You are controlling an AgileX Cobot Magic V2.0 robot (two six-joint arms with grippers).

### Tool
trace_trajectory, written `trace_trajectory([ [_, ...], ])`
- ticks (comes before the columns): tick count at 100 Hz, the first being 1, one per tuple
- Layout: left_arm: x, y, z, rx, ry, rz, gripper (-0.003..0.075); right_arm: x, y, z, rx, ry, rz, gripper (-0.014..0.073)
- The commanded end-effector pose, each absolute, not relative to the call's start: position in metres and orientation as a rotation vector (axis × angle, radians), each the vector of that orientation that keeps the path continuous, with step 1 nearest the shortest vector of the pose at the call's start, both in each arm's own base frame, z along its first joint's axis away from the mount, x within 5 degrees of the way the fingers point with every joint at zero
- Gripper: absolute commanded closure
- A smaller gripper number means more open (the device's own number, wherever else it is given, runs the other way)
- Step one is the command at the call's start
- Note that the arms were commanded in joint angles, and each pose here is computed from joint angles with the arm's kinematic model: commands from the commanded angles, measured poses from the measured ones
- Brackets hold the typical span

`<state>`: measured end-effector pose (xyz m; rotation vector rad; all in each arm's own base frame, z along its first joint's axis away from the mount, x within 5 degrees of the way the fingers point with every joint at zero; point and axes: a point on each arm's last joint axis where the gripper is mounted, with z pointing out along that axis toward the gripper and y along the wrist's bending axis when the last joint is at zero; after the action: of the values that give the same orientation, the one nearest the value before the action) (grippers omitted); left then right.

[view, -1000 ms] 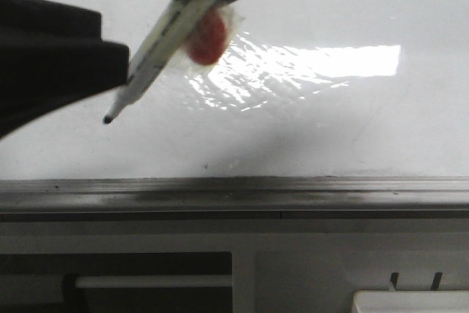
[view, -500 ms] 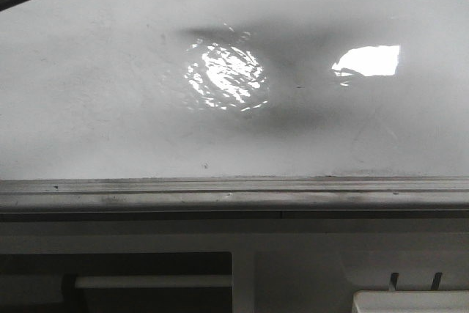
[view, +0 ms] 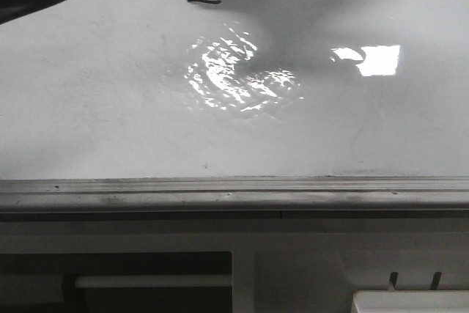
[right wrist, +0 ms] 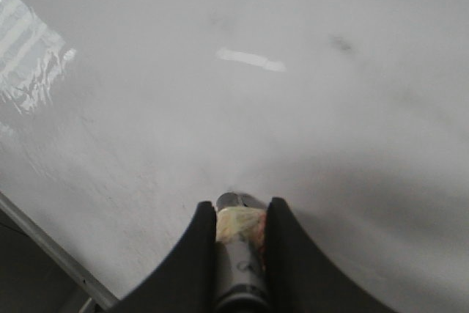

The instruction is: Write number 9 on whiteboard

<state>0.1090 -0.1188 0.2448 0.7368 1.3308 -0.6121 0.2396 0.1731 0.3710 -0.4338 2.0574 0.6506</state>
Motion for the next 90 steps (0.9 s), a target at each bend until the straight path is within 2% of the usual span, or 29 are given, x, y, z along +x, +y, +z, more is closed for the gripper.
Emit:
trace_trajectory([
  [1, 0.109, -0.120, 0.259, 0.673, 1.248, -0.657, 0.0418, 0.243, 0.185, 0.376, -0.496, 2.008, 0.633, 0.0664],
  [10, 0.109, -0.120, 0.259, 0.673, 1.248, -0.657, 0.0418, 0.238, 0.184, 0.367, -0.520, 2.073, 0.628, 0.0664],
  [22, 0.109, -0.120, 0.259, 0.673, 1.248, -0.657, 0.0418, 0.236, 0.164, 0.373, -0.489, 2.107, 0.595, 0.0664],
  [38, 0.110, -0.120, 0.259, 0.674, 1.249, -0.657, 0.0418, 0.237, 0.144, 0.396, -0.422, 2.034, 0.555, 0.0664],
  [56, 0.110, -0.120, 0.259, 0.674, 1.249, -0.657, 0.0418, 0.241, 0.143, 0.413, -0.408, 1.974, 0.553, 0.0664],
  [67, 0.110, -0.120, 0.259, 0.674, 1.249, -0.657, 0.0418, 0.239, 0.143, 0.397, -0.436, 2.072, 0.544, 0.0664],
  [80, 0.110, -0.120, 0.259, 0.674, 1.249, -0.657, 0.0418, 0.230, 0.148, 0.357, -0.446, 2.220, 0.585, 0.0664],
  [90, 0.110, -0.120, 0.259, 0.675, 1.253, -0.656, 0.0418, 0.223, 0.153, 0.345, -0.470, 2.239, 0.596, 0.0664],
])
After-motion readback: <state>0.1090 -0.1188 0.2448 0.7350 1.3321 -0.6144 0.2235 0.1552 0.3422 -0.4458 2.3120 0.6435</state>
